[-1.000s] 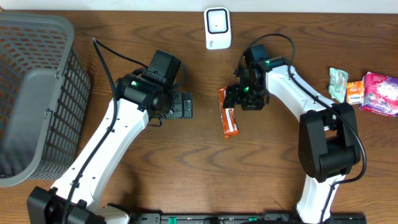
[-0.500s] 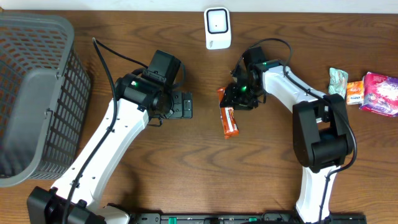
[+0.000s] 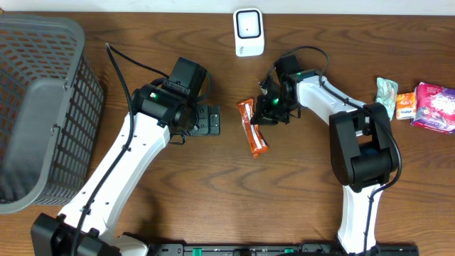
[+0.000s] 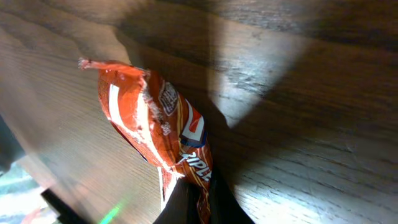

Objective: Scan the item barcode

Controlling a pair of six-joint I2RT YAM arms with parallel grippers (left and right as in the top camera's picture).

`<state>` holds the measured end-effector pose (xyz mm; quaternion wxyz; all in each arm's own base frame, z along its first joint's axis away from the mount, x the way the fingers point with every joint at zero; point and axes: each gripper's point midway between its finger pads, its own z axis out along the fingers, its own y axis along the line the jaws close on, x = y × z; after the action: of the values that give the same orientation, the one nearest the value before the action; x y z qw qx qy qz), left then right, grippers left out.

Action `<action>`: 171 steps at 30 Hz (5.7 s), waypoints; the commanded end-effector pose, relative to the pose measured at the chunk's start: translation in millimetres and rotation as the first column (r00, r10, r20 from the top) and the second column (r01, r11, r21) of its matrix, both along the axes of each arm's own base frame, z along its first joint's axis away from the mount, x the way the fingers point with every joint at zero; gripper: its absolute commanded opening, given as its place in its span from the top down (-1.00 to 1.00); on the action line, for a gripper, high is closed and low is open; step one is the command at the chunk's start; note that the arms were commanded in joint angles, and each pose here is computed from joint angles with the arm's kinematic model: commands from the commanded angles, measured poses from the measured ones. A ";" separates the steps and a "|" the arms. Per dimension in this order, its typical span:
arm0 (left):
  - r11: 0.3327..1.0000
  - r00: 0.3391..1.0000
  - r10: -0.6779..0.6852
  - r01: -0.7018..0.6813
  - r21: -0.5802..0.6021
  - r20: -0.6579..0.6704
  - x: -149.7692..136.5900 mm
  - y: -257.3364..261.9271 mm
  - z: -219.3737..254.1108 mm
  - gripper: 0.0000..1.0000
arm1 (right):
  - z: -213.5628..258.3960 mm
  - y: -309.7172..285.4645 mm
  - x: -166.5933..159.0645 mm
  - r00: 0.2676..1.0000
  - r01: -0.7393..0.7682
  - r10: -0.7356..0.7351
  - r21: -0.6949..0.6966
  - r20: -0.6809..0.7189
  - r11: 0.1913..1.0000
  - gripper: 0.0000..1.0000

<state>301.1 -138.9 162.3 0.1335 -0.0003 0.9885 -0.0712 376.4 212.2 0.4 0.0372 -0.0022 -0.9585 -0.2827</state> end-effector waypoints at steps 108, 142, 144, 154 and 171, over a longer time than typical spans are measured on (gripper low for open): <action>1.000 1.000 -0.010 0.010 0.014 -0.003 0.2 1.4 -1.9 -1.00 | 104.0 -235.4 63.3 0.934 0.356 -0.313 -0.503 0.172 0.787 -0.98; 1.000 1.000 -0.009 0.009 0.014 -0.003 0.2 1.4 -1.9 -1.00 | 104.3 -232.4 63.7 0.910 0.412 -0.386 -0.459 0.154 0.787 -0.99; 1.000 1.000 -0.004 0.004 0.007 0.009 3.2 0.0 -0.9 -1.00 | 104.3 -232.4 63.7 0.910 0.412 -0.386 -0.459 0.154 0.787 -0.99; 0.964 0.985 0.155 -0.169 -0.207 -0.080 0.8 -30.1 5.5 -1.00 | 104.3 -232.4 63.7 0.910 0.412 -0.386 -0.459 0.154 0.787 -0.98; 0.942 0.988 0.136 -0.151 -0.301 -0.070 18.5 -84.6 -8.8 -1.00 | 104.3 -232.4 63.7 0.910 0.412 -0.386 -0.459 0.154 0.787 -0.99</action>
<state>311.1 -226.3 174.9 0.1193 -0.0554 0.9600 -0.2473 438.8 -22.6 94.4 -0.0387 -0.2002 -0.9785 -0.0324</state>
